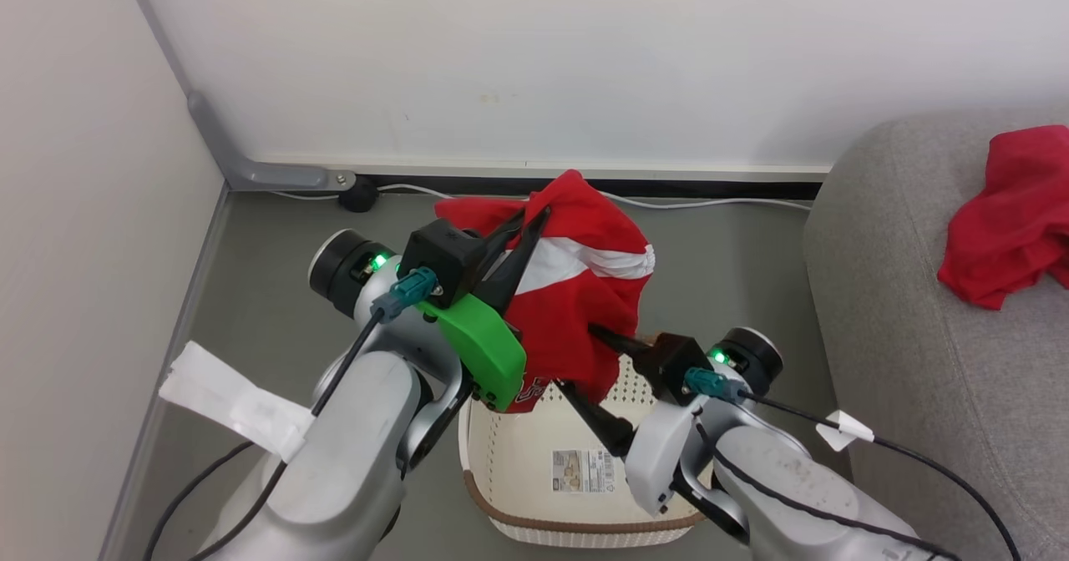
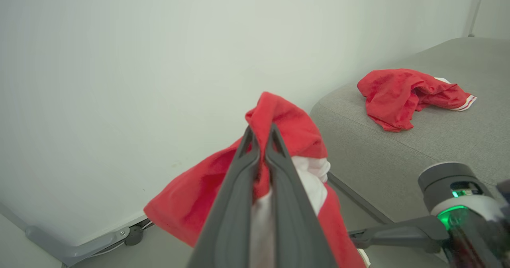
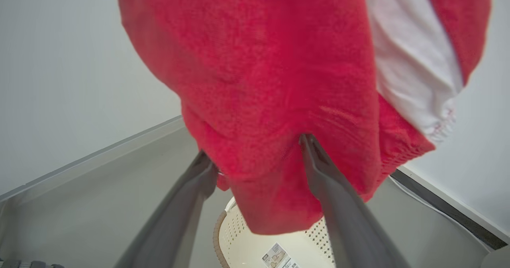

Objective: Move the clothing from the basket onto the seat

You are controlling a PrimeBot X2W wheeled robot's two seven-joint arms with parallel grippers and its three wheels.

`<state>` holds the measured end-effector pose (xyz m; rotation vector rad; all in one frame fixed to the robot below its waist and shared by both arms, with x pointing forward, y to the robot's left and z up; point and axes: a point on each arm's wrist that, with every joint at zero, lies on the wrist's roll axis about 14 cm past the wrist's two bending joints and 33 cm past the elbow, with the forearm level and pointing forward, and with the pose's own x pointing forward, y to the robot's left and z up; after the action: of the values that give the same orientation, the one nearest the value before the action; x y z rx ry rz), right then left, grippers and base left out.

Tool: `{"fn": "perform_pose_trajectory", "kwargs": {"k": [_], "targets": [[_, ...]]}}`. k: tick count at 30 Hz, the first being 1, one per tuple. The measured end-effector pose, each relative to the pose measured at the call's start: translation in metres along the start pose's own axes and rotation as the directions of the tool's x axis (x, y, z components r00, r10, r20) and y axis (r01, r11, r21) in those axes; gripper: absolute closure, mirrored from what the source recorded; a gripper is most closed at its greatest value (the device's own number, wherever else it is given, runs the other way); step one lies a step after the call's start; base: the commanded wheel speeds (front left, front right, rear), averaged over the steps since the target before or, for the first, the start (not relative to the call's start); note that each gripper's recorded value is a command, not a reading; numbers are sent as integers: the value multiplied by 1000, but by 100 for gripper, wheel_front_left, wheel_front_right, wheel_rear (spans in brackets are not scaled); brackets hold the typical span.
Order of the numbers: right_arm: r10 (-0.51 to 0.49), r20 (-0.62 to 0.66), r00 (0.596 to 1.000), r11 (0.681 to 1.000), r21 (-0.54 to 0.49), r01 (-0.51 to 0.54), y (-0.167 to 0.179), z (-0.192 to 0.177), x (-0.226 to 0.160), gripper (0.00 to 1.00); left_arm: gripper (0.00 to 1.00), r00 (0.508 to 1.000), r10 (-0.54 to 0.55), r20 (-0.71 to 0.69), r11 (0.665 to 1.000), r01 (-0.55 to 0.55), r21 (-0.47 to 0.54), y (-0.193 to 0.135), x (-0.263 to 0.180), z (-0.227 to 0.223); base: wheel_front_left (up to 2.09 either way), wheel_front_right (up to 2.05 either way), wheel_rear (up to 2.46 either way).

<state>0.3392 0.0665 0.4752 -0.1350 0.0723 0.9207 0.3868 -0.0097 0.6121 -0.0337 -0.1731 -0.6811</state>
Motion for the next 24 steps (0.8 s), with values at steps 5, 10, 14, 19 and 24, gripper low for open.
{"fn": "perform_pose_trajectory", "kwargs": {"k": [5,10,14,19,24], "targets": [[-3,7,1000,999,-37,3,-10,7,6,52,100,1000,-14,7,1000,14,-10,-5,1,3,0,0,0],[-8,2,1000,1000,-24,8,-12,6,6,100,100,1000,-17,13,1000,17,-16,-7,1,6,0,0,0],[-23,5,1000,1000,-6,23,-16,6,5,100,100,1000,21,4,997,-20,-70,-1,-2,-1,0,0,0],[-68,18,998,997,25,68,-29,10,2,100,0,999,47,-6,993,-47,-106,4,-5,-9,0,0,0],[-132,31,991,990,44,131,-48,14,-6,100,0,998,63,-21,989,-65,-129,6,-7,-18,0,0,0]]}}
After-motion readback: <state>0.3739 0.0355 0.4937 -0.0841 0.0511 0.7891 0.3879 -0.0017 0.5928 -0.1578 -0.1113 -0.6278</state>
